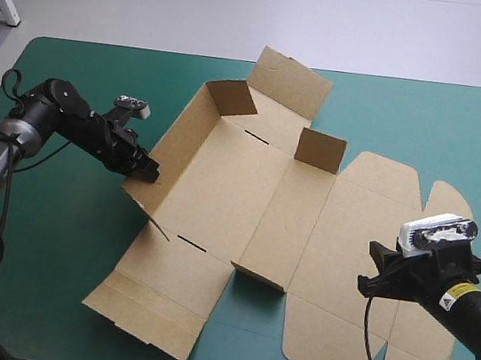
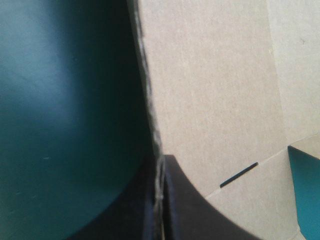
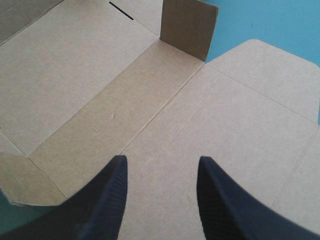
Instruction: Fold the box
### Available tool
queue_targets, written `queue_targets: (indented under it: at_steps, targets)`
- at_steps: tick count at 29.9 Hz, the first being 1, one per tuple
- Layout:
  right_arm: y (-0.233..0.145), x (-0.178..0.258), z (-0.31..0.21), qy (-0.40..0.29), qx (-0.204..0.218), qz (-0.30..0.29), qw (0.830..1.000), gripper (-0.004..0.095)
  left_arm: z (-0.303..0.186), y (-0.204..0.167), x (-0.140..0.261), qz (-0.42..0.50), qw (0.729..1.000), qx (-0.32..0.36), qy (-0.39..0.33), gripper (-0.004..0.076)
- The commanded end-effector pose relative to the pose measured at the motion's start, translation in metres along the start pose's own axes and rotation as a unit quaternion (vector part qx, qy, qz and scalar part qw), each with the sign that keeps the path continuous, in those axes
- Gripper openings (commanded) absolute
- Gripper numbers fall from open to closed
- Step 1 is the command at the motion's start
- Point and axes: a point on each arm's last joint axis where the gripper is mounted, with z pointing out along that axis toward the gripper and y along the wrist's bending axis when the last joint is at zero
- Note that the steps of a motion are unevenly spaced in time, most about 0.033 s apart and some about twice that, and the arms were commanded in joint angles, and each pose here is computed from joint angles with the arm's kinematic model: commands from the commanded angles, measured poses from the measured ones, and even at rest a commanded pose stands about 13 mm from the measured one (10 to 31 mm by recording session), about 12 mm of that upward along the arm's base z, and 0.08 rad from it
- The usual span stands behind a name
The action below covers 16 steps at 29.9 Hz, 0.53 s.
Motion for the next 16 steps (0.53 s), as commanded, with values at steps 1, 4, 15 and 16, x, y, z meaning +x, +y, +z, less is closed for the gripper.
queue_targets:
  at_steps: [1,4,15,16]
  targets:
    - [0.001,-0.017,-0.006,-0.057,-0.002,0.0,0.998,0.0415,-0.04,-0.034,-0.01,0.053,0.998,-0.019,-0.025,-0.001]
    - [0.001,-0.017,-0.006,-0.06,-0.002,0.0,0.998,0.0415,-0.056,-0.049,-0.017,0.091,0.993,-0.065,-0.032,-0.001]
    - [0.003,-0.021,-0.007,-0.082,-0.012,0.007,0.997,0.0413,-0.089,-0.107,-0.028,0.264,0.943,-0.203,-0.022,0.0009]
    - [0.003,-0.021,-0.007,-0.082,-0.012,0.007,0.997,0.0413,-0.091,-0.111,-0.029,0.274,0.938,-0.212,-0.022,0.0013]
